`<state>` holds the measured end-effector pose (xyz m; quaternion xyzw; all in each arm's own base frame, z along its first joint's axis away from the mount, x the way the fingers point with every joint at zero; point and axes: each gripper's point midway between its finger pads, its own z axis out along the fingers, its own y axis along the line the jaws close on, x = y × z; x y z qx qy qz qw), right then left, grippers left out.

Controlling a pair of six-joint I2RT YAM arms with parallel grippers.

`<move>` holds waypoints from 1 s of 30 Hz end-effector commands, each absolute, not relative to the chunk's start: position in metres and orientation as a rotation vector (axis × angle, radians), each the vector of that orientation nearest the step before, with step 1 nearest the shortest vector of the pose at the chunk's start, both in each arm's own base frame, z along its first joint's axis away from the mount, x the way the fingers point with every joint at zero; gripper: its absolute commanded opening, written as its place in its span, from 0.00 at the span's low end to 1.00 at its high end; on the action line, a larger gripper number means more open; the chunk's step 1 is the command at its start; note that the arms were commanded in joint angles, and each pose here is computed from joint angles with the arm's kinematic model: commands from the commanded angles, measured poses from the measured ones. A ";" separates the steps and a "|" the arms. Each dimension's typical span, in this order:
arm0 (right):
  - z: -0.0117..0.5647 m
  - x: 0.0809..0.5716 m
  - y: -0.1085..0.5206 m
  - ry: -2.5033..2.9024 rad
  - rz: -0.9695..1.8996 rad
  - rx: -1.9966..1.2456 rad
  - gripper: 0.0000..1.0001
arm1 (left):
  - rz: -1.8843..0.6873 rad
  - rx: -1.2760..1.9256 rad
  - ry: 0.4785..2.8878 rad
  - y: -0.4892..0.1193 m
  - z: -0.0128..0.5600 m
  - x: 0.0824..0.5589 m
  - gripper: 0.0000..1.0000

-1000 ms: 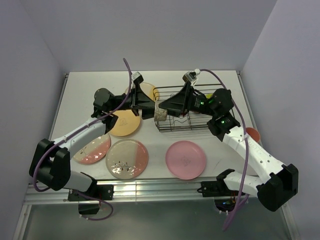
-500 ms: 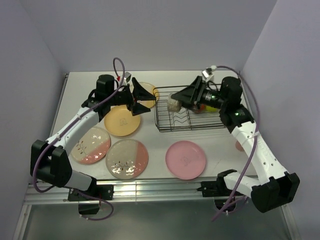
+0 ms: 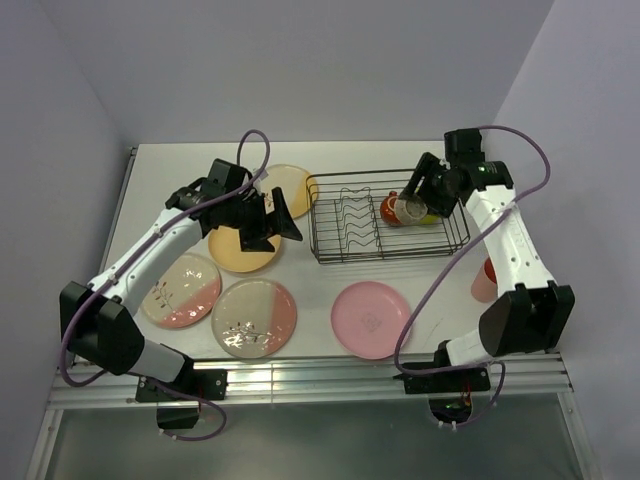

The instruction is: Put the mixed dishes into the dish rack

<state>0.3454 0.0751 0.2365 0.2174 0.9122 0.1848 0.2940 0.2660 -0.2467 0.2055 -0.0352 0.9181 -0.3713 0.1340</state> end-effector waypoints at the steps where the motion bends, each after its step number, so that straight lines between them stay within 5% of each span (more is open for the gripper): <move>1: 0.227 0.345 0.032 2.456 0.158 0.596 0.00 | -0.951 0.044 2.590 -0.237 0.225 0.264 0.95; 15: 0.143 0.365 -0.022 2.620 -0.364 0.671 0.00 | -0.939 0.120 2.605 -0.230 0.218 0.248 0.94; 30: 0.092 0.382 -0.044 2.716 -0.543 0.669 0.01 | -0.942 0.129 2.624 -0.229 0.212 0.243 0.94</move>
